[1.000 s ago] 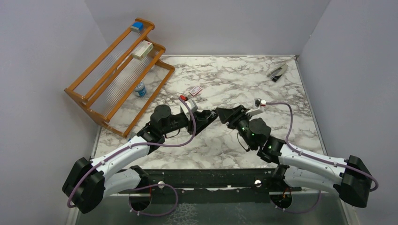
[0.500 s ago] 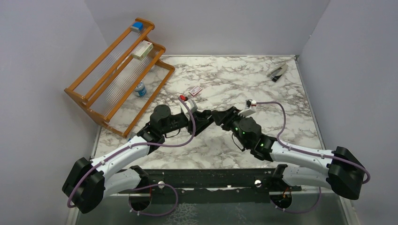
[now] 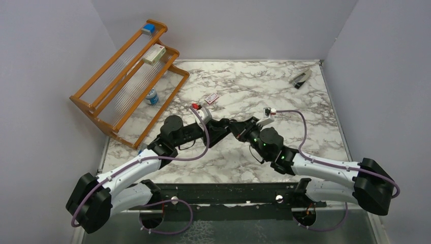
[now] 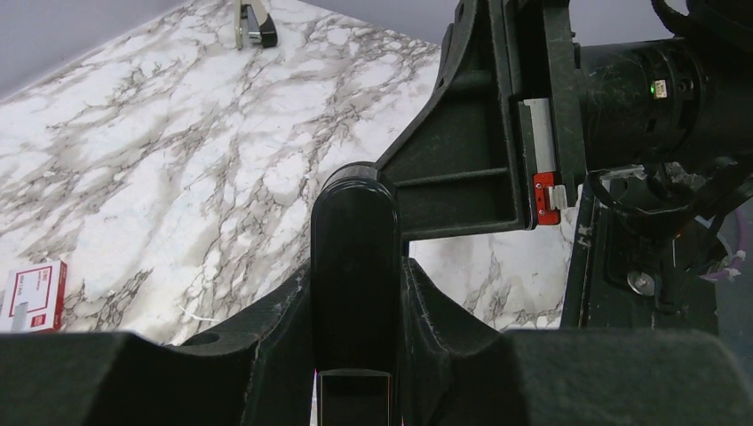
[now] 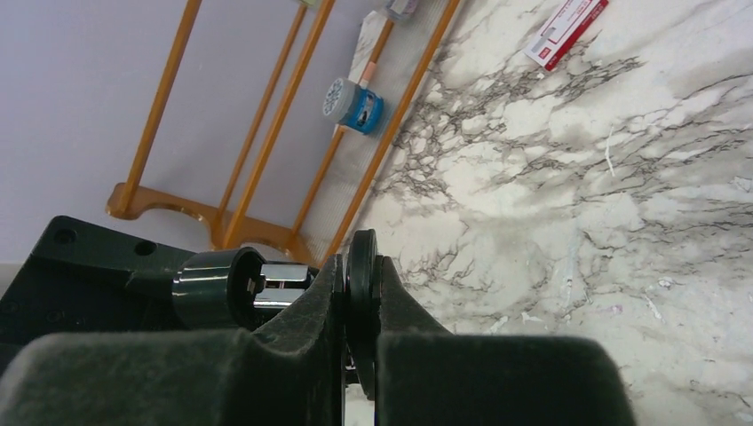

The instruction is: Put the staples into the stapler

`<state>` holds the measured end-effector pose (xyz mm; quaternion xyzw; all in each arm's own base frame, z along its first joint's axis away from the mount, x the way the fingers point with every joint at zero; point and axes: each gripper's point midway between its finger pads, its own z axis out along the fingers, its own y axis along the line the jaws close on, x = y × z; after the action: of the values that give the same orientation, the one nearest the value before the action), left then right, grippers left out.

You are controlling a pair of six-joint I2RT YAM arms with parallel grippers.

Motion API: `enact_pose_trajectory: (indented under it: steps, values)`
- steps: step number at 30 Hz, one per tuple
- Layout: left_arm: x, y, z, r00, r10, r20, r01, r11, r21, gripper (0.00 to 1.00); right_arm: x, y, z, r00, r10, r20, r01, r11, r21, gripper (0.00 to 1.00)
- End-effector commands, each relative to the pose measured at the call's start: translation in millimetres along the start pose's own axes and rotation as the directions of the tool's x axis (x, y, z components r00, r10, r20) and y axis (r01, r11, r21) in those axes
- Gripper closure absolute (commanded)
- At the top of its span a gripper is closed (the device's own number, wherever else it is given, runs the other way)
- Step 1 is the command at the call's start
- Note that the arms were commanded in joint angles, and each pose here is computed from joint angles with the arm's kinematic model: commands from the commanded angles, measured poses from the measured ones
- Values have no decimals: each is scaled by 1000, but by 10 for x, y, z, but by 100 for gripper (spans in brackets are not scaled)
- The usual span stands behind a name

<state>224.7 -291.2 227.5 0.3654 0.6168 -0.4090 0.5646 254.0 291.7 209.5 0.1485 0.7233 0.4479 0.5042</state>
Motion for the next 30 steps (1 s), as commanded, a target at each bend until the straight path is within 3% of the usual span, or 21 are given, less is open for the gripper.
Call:
enact_pose_trajectory:
  steps: [1,9,15,22,30]
  values:
    - [-655,-91,-115,973,81,217,-80,997,-13,100,-219,-133,-28,996,50,70,-54,998,45,99]
    - [-1035,-28,-518,918,168,359,-112,979,-171,100,-493,-611,-221,989,75,127,-92,987,131,99]
    - [-936,-106,-557,922,157,355,-115,984,-137,100,-711,-422,-269,986,-3,167,-13,995,98,99]
    - [-745,-144,-687,924,127,361,-80,987,-140,99,-1260,-29,-437,955,-112,276,90,992,93,99]
    - [-607,-189,-871,912,90,401,-31,988,-149,73,-1584,305,-607,937,-149,316,134,989,68,99]
